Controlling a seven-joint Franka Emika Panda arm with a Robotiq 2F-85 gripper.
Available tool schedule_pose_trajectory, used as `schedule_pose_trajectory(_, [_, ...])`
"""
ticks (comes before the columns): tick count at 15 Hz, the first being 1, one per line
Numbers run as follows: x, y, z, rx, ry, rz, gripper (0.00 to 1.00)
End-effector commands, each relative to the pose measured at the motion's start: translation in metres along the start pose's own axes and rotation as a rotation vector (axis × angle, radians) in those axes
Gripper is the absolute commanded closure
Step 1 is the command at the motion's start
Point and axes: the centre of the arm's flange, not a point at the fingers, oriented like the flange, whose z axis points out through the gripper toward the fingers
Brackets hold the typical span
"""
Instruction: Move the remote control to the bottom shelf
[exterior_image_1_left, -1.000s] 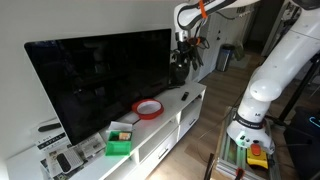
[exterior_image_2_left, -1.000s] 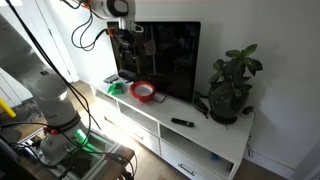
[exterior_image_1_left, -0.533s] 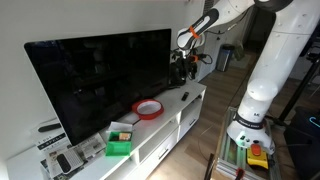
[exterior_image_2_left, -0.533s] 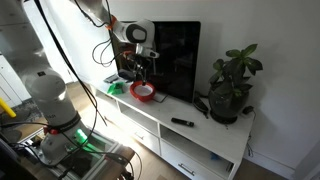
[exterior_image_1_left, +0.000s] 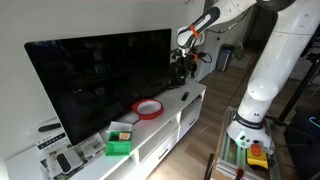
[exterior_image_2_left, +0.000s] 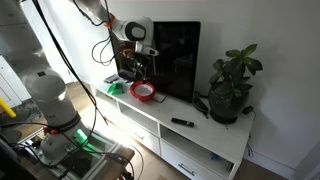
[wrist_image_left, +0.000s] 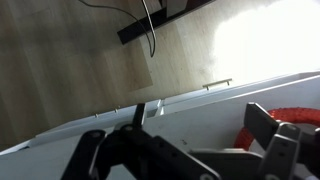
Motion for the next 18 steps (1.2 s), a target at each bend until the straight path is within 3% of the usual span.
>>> schedule_pose_trajectory(1, [0.0, 0.0, 0.0, 0.0, 0.0, 0.0, 0.0])
schedule_pose_trajectory(2, [0.0, 0.0, 0.0, 0.0, 0.0, 0.0, 0.0])
schedule_pose_trajectory(5, [0.04, 0.025, 0.022, 0.04, -0.013, 0.151, 0.0])
schedule_pose_trajectory(11, [0.109, 0.078, 0.086, 0.143, 0.129, 0.452, 0.0])
schedule_pose_trajectory(14, [0.13, 0.099, 0.119, 0.171, 0.154, 0.607, 0.0])
schedule_pose_trajectory(15, [0.104, 0.09, 0.103, 0.148, 0.144, 0.512, 0.0])
schedule_pose_trajectory(18, [0.117, 0.099, 0.124, 0.147, 0.142, 0.569, 0.0])
